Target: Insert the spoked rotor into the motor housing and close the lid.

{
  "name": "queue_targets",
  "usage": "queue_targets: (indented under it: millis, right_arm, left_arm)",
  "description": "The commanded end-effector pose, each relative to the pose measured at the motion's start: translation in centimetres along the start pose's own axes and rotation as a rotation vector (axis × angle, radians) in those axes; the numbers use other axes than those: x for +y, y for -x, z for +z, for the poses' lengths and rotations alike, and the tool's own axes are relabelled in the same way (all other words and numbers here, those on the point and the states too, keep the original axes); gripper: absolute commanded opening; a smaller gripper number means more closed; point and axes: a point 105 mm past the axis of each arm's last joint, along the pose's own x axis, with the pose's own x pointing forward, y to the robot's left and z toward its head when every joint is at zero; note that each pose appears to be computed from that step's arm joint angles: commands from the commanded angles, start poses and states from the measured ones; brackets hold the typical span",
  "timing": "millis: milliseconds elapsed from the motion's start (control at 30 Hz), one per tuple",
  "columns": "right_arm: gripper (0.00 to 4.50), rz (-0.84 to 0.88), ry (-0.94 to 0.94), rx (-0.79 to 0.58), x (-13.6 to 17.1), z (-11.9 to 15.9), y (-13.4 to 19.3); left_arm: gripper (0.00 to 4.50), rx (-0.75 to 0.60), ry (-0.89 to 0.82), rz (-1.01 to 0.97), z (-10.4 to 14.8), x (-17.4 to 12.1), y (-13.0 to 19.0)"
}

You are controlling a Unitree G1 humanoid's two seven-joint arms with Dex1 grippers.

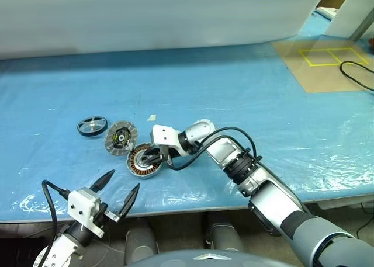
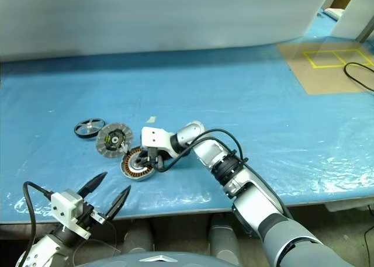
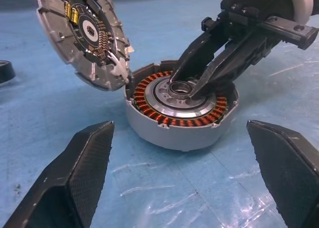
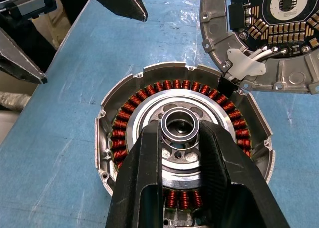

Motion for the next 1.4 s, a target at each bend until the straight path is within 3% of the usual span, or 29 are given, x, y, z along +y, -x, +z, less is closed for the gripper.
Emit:
queue_targets:
  millis: [33,700,1400]
  right_arm:
    - [0.66,-0.009,0.044,-0.011,-0.3,1.0,0.3]
    - [0.66,-0.060,0.044,-0.045,-1.1,1.7,0.0]
    - [0.66,0.006,0.060,-0.035,0.2,1.2,-0.1]
  left_arm:
    - [4.50,-0.021,-0.017,-0.001,0.6,0.0,-0.1]
    - [4.50,-0.017,-0.009,-0.006,0.5,-0.1,-0.1]
    - [4.50,-0.011,-0.011,-0.009,0.5,0.2,-0.2]
